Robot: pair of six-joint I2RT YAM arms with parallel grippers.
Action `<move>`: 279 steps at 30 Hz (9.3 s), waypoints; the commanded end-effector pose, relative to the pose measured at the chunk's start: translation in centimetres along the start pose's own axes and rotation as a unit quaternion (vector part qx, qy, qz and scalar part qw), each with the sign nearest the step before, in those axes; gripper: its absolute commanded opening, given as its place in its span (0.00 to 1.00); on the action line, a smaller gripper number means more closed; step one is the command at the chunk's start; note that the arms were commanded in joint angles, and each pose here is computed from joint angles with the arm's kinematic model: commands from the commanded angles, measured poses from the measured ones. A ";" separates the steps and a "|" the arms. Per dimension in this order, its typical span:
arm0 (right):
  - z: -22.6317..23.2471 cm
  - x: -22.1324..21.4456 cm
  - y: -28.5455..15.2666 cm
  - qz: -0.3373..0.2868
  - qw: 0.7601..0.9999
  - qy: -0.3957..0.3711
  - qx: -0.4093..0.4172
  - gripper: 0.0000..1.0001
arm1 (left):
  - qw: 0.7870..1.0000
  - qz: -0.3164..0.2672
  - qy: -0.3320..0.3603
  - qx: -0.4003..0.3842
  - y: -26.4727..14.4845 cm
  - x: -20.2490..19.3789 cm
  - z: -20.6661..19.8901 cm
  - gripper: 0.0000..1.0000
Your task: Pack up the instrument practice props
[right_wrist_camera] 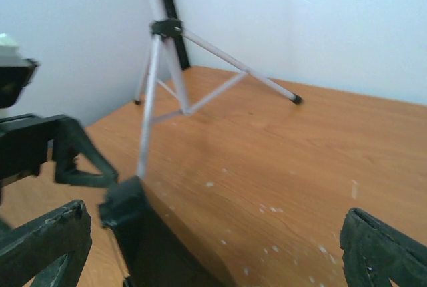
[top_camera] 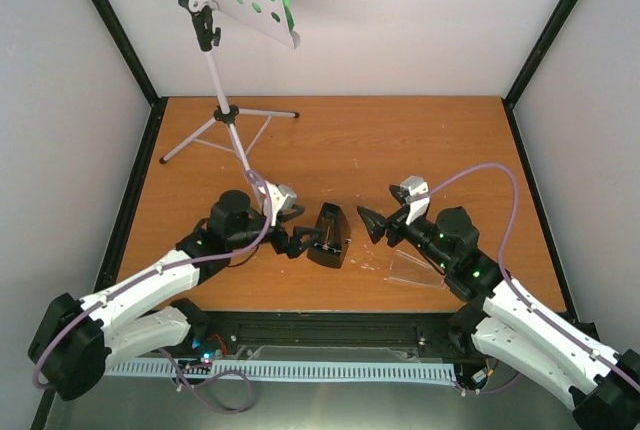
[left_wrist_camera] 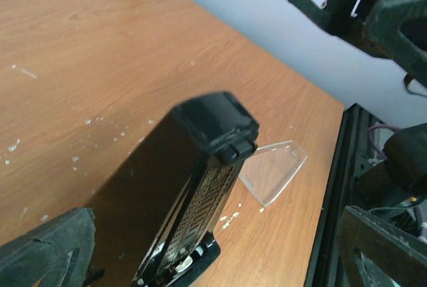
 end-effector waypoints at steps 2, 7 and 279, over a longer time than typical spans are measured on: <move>-2.7 -2.2 -1.2 0.027 0.993 0.055 -0.097 1.00 | 0.997 -0.007 0.047 0.065 1.4 -0.1 0.6 1.00; -2.9 -2.4 -1.5 0.010 0.991 0.090 -0.102 1.00 | 0.995 0.003 0.077 0.071 2.6 -0.1 0.5 0.99; 6.4 -7.0 5.4 0.024 0.979 0.016 -0.201 0.52 | 0.986 -0.070 0.003 0.153 -4.1 11.5 6.6 1.00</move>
Point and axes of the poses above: each gripper's point midway between its finger pads, its own y axis out along the fingers, its own z axis along the line the jaws close on, x = y × z, the point moved 4 cm from there along -y, back along the fingers, and after that the axes turned 2 degrees about y, right-handed, at the moved point
